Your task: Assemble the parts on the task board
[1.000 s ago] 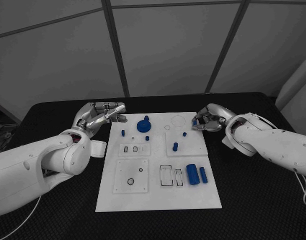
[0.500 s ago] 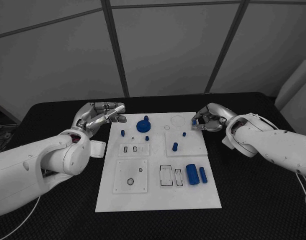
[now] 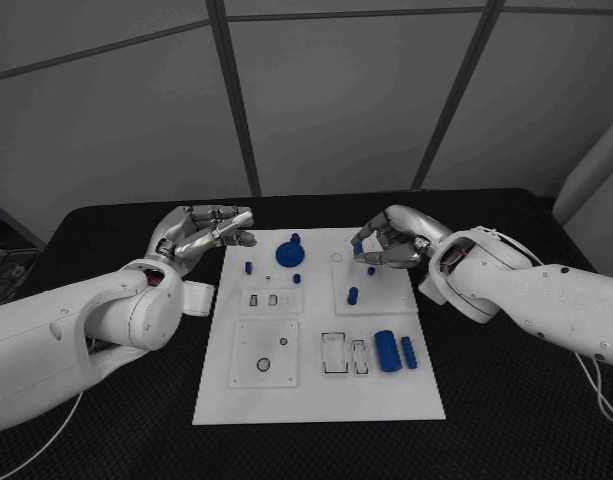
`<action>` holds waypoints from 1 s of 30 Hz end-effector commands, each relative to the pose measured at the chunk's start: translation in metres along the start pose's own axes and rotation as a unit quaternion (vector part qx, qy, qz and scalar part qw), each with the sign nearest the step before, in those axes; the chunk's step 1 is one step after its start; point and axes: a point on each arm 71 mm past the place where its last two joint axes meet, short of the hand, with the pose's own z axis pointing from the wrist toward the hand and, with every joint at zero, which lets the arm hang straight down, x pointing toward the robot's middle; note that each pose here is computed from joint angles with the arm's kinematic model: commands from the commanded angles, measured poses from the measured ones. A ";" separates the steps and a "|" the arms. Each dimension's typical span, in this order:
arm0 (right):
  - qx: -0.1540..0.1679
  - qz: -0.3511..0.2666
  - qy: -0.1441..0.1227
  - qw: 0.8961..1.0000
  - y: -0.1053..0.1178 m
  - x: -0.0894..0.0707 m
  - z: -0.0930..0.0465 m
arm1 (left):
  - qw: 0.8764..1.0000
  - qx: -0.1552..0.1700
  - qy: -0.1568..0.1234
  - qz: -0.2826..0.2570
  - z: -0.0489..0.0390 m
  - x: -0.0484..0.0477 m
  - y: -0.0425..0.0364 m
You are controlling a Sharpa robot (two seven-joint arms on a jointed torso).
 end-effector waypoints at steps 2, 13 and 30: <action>-0.016 -0.009 0.003 1.000 0.026 0.011 0.009 | 1.000 0.005 0.006 0.001 0.0003 0.0018 -0.0017; -0.036 -0.005 0.043 0.998 0.072 0.042 0.029 | 1.000 0.005 0.005 0.002 0.0008 0.0010 -0.0016; -0.043 -0.052 0.105 0.992 0.103 0.082 0.039 | 1.000 0.007 0.006 0.001 0.0015 0.0024 -0.0016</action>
